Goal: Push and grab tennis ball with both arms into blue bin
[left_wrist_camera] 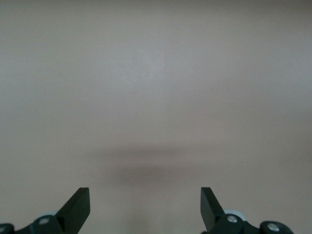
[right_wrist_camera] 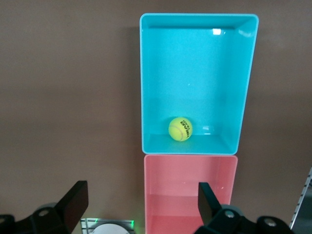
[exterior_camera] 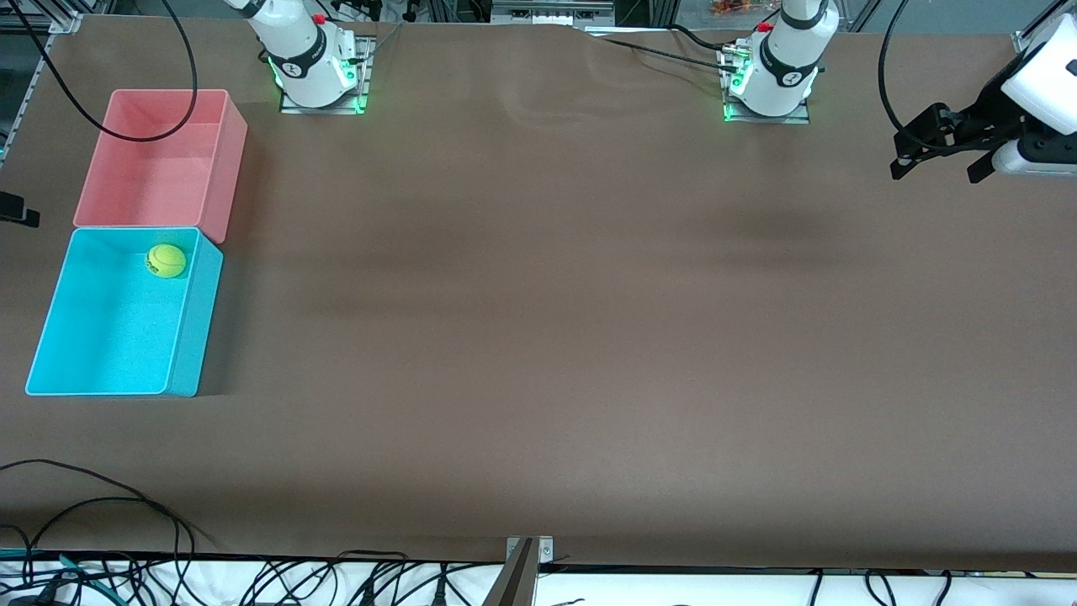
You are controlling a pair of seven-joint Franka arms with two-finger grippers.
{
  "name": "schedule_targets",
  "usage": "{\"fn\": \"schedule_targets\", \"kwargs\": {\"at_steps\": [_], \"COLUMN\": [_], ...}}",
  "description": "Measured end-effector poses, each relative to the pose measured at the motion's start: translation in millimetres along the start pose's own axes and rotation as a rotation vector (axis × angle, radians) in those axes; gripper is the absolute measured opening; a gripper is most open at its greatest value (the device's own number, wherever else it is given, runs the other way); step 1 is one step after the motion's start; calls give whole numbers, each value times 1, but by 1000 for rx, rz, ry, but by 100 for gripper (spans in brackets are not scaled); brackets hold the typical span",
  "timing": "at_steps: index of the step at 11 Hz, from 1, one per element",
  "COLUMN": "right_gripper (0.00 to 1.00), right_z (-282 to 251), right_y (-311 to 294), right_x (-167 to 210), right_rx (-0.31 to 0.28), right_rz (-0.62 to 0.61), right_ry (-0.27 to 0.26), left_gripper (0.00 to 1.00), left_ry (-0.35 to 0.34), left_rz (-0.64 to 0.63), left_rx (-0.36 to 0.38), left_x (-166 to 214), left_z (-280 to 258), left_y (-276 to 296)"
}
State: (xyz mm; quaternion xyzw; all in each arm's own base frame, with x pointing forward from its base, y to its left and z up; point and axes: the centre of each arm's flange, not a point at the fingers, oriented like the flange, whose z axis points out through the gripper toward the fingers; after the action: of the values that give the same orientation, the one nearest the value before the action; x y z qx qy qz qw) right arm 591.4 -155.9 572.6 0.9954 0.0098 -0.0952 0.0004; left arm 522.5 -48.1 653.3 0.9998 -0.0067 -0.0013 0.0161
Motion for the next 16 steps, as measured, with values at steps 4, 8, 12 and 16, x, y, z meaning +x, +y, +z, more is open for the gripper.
{"fn": "schedule_targets", "kwargs": {"at_steps": [4, 8, 12, 16], "right_gripper": [100, 100, 100, 100], "right_z": [-13, -7, -8, -6], "right_y": [-93, -96, -113, -115], "right_x": [13, -28, -33, -32], "right_rx": [-12, 45, 47, 40], "right_rz": [102, 198, 243, 230], "right_ry": [51, 205, 208, 201], "left_gripper": [100, 100, 100, 100], "left_ry": [1, 3, 4, -1], "left_rz": [17, 34, 32, 32], "left_rx": [1, 2, 2, 2], "left_x": [-1, -2, -2, -2], "left_z": [0, -1, -2, -1], "left_y": [9, 18, 18, 17]}}
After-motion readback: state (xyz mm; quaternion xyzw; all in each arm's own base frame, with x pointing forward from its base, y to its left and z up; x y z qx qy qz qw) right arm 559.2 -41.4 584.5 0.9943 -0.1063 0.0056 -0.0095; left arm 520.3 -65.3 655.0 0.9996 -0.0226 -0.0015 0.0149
